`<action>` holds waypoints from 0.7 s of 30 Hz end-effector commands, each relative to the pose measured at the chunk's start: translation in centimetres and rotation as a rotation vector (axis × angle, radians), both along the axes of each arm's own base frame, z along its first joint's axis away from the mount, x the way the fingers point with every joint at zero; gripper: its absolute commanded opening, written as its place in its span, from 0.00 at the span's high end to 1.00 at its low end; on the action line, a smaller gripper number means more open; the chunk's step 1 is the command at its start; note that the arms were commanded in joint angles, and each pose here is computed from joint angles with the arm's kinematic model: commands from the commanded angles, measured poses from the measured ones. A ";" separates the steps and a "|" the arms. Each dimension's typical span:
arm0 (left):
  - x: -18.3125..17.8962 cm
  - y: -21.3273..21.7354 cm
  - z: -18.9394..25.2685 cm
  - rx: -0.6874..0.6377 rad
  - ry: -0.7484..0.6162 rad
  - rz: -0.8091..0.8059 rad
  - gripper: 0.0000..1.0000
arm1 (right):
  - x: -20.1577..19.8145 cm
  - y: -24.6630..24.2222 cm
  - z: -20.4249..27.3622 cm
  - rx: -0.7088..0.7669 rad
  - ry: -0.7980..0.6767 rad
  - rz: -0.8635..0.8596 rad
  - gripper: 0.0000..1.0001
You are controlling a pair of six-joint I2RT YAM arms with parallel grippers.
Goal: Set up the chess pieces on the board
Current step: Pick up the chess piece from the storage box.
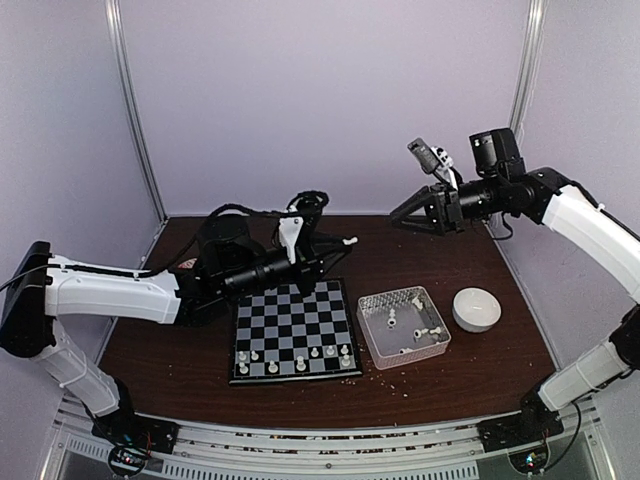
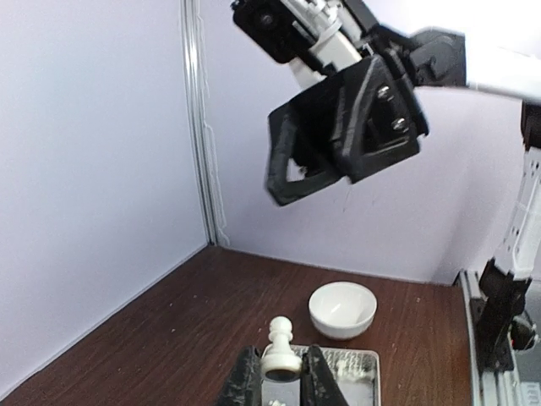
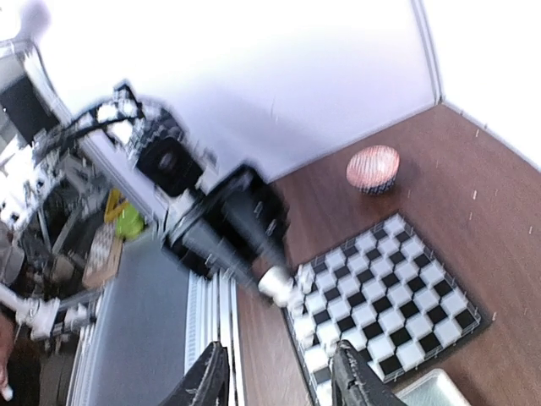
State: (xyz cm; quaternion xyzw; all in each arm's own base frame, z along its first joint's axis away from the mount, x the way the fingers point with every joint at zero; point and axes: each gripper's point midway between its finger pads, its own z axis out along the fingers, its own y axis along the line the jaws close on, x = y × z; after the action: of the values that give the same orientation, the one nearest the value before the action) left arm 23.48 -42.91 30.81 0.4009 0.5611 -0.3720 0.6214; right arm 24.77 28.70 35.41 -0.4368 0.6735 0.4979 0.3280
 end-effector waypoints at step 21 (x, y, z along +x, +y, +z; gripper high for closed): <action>-1.3 0.8 5.4 -0.302 0.078 -0.106 0.95 | -2.0 5.1 1.8 0.102 0.099 0.181 0.62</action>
State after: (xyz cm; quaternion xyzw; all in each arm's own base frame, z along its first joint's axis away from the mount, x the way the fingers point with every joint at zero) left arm 22.46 -42.59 35.46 0.3220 0.5140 -0.4882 0.6275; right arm 23.70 34.08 35.78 -0.4285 0.6382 0.5871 0.2538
